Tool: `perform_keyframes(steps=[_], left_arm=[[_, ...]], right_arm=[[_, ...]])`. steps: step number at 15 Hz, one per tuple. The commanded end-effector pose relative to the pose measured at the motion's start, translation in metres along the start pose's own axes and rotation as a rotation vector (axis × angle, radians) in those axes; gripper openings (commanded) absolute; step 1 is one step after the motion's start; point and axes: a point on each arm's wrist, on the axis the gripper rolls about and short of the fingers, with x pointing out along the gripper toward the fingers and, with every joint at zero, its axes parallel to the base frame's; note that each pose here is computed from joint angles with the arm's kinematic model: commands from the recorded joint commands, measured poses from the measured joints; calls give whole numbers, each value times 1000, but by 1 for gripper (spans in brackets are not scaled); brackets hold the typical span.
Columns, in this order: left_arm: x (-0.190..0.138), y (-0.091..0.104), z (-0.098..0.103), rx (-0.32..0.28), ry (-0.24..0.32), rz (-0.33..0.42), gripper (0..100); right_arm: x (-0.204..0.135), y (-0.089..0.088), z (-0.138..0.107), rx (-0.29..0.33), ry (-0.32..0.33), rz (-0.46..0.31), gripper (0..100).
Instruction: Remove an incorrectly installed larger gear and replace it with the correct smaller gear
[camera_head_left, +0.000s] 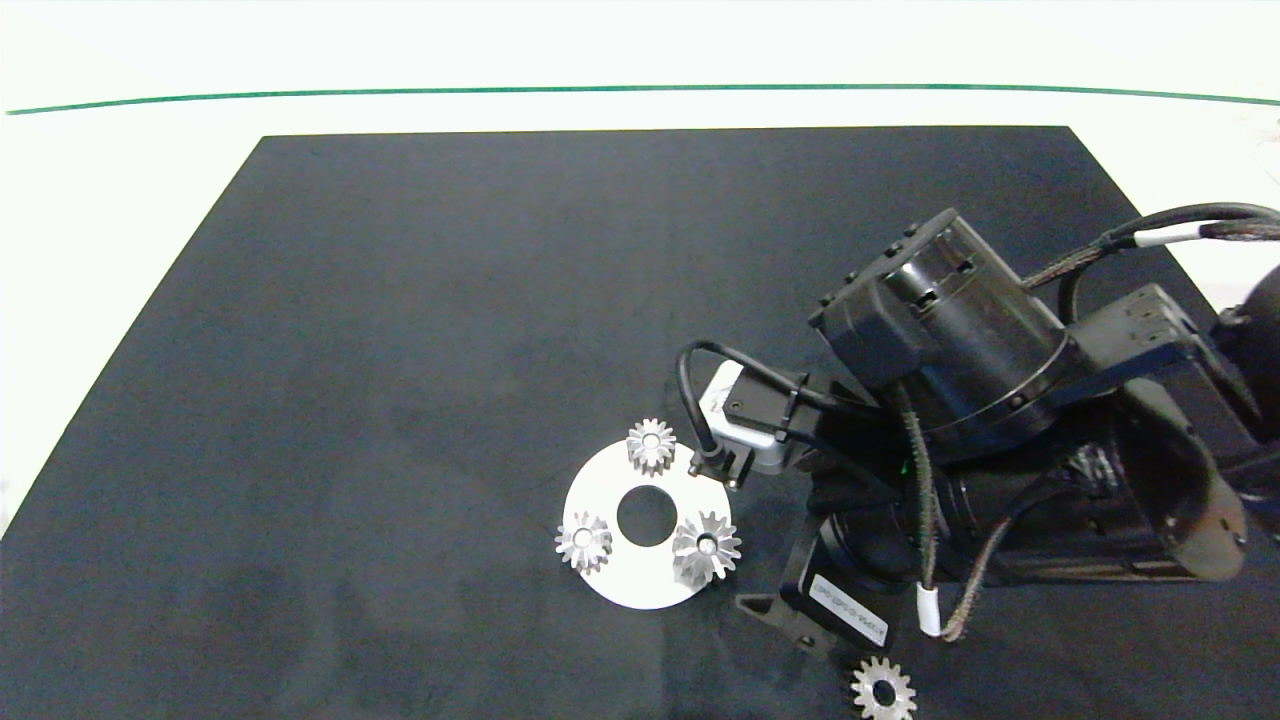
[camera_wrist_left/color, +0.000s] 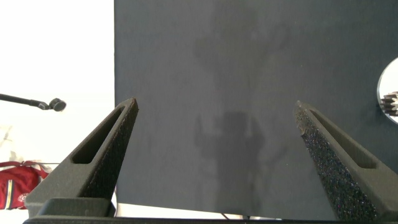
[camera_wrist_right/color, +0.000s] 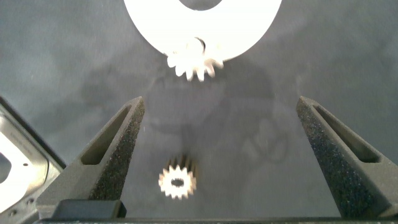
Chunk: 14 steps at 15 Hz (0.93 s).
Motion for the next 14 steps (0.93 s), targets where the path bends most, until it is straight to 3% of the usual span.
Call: perform_keyframes(steps=[1,10,14], left_arm=[[-2,0,-1,0,-5,2,100],[-4,0,-1,0,-9,3,100],[-6,0,-1,0,-17,2,100]], right_arm=[[23,8,11,-18,25,17,100],[54,16,22,-34,55,29,100],[63,15,22,-32,75,30,92]])
